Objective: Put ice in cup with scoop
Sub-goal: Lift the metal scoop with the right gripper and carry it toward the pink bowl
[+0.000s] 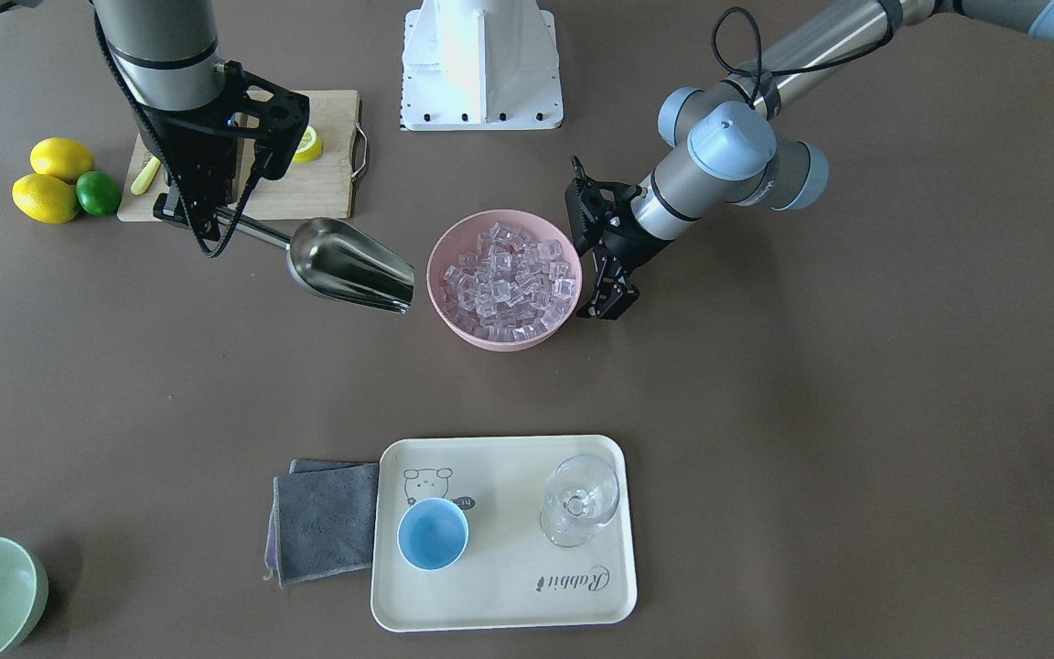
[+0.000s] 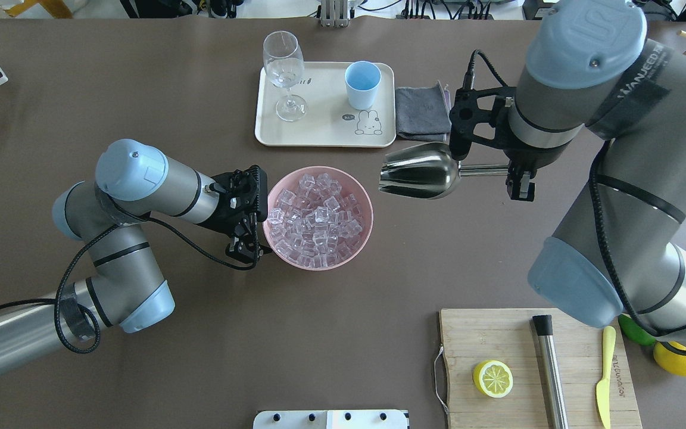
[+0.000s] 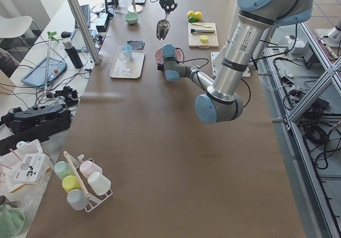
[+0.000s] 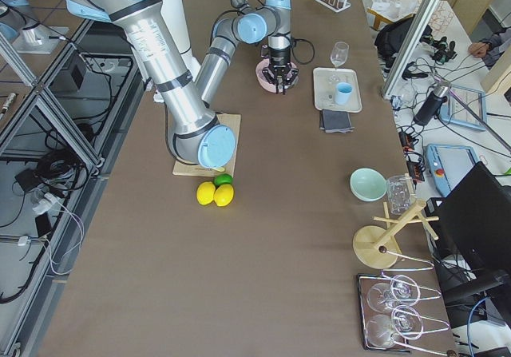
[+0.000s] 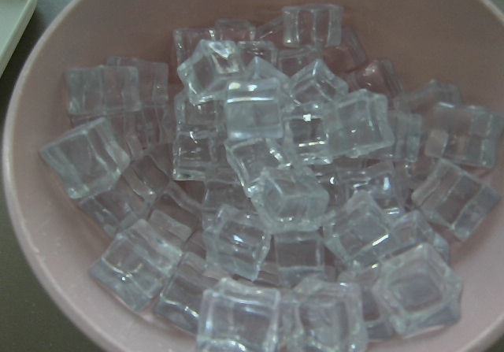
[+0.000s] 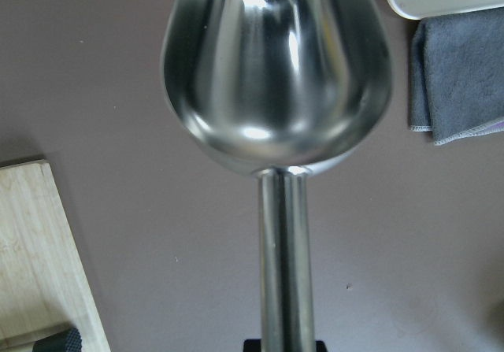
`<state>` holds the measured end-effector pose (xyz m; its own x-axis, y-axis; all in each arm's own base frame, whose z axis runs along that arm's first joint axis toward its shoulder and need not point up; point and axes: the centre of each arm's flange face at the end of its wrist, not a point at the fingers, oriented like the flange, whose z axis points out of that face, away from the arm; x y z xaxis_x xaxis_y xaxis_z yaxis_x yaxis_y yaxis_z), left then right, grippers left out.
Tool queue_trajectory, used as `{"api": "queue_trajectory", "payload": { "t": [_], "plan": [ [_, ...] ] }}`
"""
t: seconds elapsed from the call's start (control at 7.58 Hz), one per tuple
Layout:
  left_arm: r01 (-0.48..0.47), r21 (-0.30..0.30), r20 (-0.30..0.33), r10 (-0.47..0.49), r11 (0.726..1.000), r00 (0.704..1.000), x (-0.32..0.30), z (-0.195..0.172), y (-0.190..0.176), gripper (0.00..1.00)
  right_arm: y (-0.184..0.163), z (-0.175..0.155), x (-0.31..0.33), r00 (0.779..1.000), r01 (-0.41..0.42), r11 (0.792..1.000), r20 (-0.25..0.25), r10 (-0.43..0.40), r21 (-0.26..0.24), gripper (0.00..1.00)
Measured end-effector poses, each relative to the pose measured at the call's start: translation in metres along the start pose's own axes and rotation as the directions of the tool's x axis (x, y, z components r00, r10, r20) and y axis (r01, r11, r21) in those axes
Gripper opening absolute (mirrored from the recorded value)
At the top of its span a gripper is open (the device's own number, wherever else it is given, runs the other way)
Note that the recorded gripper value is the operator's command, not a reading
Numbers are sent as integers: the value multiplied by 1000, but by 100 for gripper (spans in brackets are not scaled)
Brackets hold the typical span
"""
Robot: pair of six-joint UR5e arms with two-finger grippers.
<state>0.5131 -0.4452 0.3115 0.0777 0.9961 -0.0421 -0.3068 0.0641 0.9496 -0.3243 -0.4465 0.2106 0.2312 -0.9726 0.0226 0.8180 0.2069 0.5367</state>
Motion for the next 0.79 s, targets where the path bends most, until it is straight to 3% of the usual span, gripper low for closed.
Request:
{"api": "queue_trajectory", "payload": {
  "t": [0.53,0.79],
  "plan": [
    [0,-1,0,0,1000,1000,0,0,0,99,-66,-31,-5,999,-10,987,49,18,-162,0],
    [1,-1,0,-1,1000,1000,0,0,1,99,-109,-39,-11,999,-6,973,49,18,-231,0]
  ]
}}
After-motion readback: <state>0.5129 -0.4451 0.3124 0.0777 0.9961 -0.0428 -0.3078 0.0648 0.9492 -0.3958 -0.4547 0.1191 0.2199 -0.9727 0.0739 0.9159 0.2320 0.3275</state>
